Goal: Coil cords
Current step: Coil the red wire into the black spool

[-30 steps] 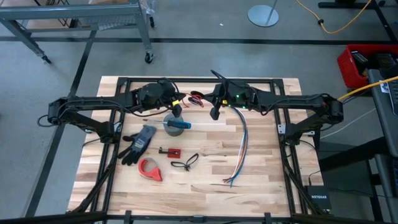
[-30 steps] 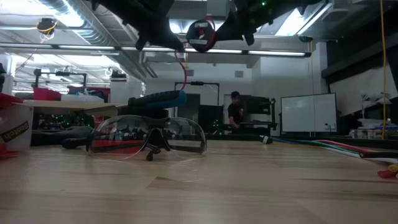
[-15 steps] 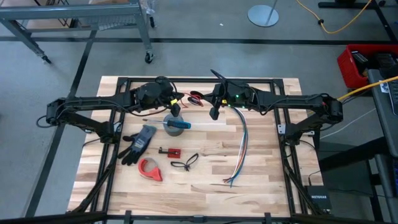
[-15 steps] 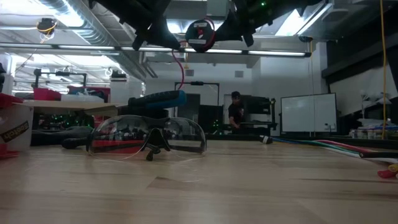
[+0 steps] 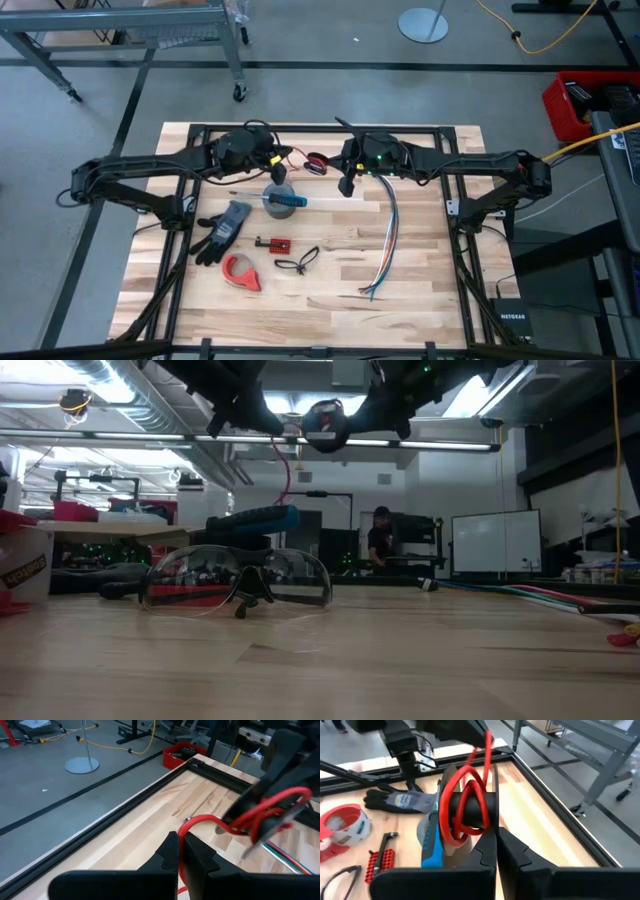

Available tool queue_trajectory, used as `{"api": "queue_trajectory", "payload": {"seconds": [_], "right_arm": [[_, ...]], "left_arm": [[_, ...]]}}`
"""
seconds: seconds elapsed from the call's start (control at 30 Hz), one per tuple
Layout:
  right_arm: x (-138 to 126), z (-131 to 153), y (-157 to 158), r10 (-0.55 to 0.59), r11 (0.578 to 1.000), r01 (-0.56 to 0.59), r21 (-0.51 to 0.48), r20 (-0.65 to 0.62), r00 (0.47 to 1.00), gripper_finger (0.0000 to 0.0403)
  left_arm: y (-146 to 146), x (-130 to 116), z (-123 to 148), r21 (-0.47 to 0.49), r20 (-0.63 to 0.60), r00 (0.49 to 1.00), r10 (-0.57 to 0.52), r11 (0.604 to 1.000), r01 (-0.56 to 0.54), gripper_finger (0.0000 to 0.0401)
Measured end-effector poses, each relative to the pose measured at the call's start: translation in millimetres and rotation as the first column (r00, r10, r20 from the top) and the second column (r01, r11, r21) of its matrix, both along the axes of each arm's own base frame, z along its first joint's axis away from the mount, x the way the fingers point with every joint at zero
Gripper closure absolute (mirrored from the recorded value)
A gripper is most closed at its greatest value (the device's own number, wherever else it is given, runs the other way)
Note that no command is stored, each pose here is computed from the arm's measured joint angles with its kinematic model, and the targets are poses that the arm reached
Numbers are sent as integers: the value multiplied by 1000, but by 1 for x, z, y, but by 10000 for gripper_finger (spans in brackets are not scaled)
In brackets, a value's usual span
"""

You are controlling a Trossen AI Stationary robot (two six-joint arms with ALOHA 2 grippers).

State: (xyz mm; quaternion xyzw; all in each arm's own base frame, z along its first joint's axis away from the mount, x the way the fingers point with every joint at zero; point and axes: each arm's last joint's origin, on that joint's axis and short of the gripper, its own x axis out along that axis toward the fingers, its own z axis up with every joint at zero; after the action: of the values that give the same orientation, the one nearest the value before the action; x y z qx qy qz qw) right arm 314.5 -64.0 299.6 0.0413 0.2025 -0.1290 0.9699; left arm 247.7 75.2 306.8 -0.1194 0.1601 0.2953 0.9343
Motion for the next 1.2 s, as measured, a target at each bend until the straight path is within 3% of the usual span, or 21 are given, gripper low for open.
{"api": "queue_trajectory", "payload": {"seconds": [0.33, 0.5, 0.7, 1.2], "right_arm": [[-2, -4, 0, -22, 1000, 23, 21, -38, 999, 402], [0, -7, -3, -95, 995, 96, 17, -41, 995, 402], [17, -23, -7, -144, 990, 143, -6, -37, 989, 402], [40, -34, -14, -212, 977, 215, -16, 113, 971, 402]], "left_arm": [[-5, -19, 16, 14, 42, 999, -3, 1000, 2, 401], [-7, -22, 25, -8, 126, 991, -33, 999, 34, 401], [-12, -10, 28, -22, 214, 962, -169, 984, 178, 401], [-10, 29, -1, -97, 210, 962, -175, 975, 198, 401]]}}
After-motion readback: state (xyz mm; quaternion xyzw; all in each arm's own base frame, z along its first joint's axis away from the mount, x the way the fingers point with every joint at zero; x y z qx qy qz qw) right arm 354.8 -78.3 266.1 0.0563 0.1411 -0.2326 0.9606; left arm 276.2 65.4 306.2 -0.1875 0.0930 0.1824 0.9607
